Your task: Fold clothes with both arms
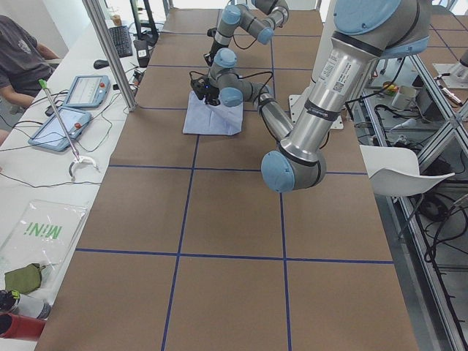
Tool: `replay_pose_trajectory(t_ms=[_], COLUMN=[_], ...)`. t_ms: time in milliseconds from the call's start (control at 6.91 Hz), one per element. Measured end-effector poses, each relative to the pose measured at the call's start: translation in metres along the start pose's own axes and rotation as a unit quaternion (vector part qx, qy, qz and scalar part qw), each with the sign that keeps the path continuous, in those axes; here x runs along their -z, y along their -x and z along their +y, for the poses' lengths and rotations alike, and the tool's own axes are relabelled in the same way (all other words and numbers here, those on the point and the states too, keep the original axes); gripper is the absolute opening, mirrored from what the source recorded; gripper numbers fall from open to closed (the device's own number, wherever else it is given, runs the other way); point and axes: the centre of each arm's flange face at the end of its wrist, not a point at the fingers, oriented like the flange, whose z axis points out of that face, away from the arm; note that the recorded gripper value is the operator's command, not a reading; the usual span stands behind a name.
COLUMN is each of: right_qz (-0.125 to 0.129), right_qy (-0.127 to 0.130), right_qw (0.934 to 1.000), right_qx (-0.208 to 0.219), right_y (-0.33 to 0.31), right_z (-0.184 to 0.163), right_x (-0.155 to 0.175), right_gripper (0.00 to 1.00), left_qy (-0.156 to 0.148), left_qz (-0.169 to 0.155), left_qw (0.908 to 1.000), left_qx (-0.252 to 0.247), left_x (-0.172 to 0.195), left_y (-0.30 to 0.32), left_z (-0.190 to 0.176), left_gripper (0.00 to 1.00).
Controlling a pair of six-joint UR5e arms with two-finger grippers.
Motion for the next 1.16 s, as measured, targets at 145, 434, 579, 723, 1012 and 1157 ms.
replay_pose_trajectory(t_ms=[145, 434, 579, 723, 1012, 1157], right_qz=[0.006, 0.023, 0.030, 0.029, 0.024, 0.026], right_qy=[-0.005, -0.012, -0.011, -0.004, 0.013, 0.022], right_qw=[0.9999, 0.9987, 0.9980, 0.9977, 0.9957, 0.9947], right_qx=[0.013, 0.044, 0.054, 0.061, 0.088, 0.097], right_y=[0.023, 0.053, 0.058, 0.059, 0.075, 0.086], right_z=[-0.004, -0.007, -0.008, -0.011, -0.031, -0.049], right_x=[-0.024, -0.059, -0.075, -0.095, -0.106, -0.102], right_gripper=[0.00, 0.35, 0.55, 1.00, 1.00, 1.00], left_qy=[-0.008, -0.017, -0.018, -0.020, -0.035, -0.043], left_qz=[0.001, 0.002, 0.003, 0.004, 0.010, 0.014], left_qw=[1.0000, 0.9998, 0.9997, 0.9994, 0.9980, 0.9973], left_qx=[-0.004, -0.009, -0.016, -0.026, -0.052, -0.058], left_x=[-0.024, -0.064, -0.078, -0.090, -0.099, -0.095], left_y=[-0.004, 0.001, 0.005, 0.011, 0.014, 0.011], left_z=[-0.019, -0.047, -0.055, -0.061, -0.074, -0.083], left_gripper=[0.00, 0.07, 0.54, 0.66, 0.99, 0.98])
